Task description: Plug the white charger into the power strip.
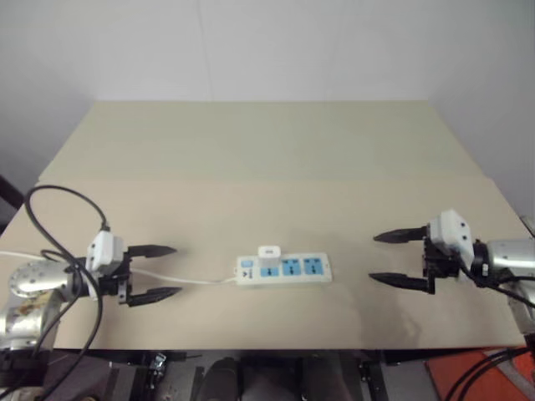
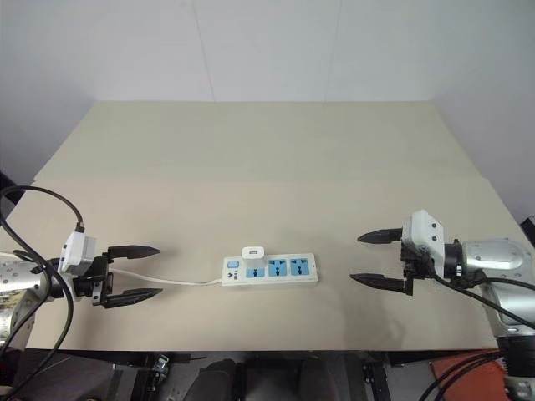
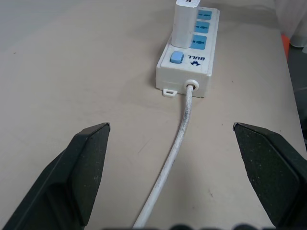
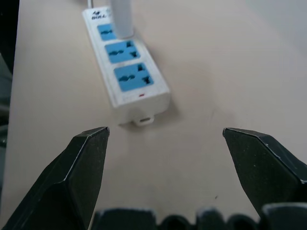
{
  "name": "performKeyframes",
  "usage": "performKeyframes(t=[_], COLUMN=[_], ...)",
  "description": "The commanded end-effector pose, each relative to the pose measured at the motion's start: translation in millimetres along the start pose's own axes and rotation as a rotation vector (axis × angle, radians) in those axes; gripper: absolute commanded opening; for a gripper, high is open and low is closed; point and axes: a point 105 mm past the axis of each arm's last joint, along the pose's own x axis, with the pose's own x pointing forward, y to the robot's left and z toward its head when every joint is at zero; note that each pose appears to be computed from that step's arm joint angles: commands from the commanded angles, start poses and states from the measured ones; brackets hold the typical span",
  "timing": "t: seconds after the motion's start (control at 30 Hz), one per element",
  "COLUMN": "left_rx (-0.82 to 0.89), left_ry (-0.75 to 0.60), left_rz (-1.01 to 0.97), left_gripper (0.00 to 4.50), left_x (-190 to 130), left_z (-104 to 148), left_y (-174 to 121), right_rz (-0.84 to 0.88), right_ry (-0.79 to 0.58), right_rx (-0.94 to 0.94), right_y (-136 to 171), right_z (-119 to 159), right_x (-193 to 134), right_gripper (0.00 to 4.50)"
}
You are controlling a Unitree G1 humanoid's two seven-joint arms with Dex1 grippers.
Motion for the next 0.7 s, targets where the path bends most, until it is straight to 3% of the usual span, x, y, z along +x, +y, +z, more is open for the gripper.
performKeyframes(t=[0.03,0.43,0.6,0.7], left_rx=[0.051,0.052,0.051,0.023], left_ry=[-0.028,-0.019,-0.028,-0.052], left_rz=[0.000,0.011,0.005,-0.032], left_gripper=[4.48,4.48,4.48,4.48], left_x=[-1.7,4.5,6.6,5.4], left_z=[13.0,6.8,9.5,12.7], left_y=[2.2,2.6,4.3,2.6], right_rz=[-0.019,-0.064,-0.091,-0.160], right_ry=[-0.009,-0.037,-0.009,0.044], right_rx=[-0.061,0.015,0.077,0.022], right_y=[-2.1,2.3,4.9,4.3], right_z=[11.9,17.0,12.4,12.2], right_x=[-8.3,-12.3,-9.8,-7.2], right_gripper=[4.50,4.50,4.50,4.50])
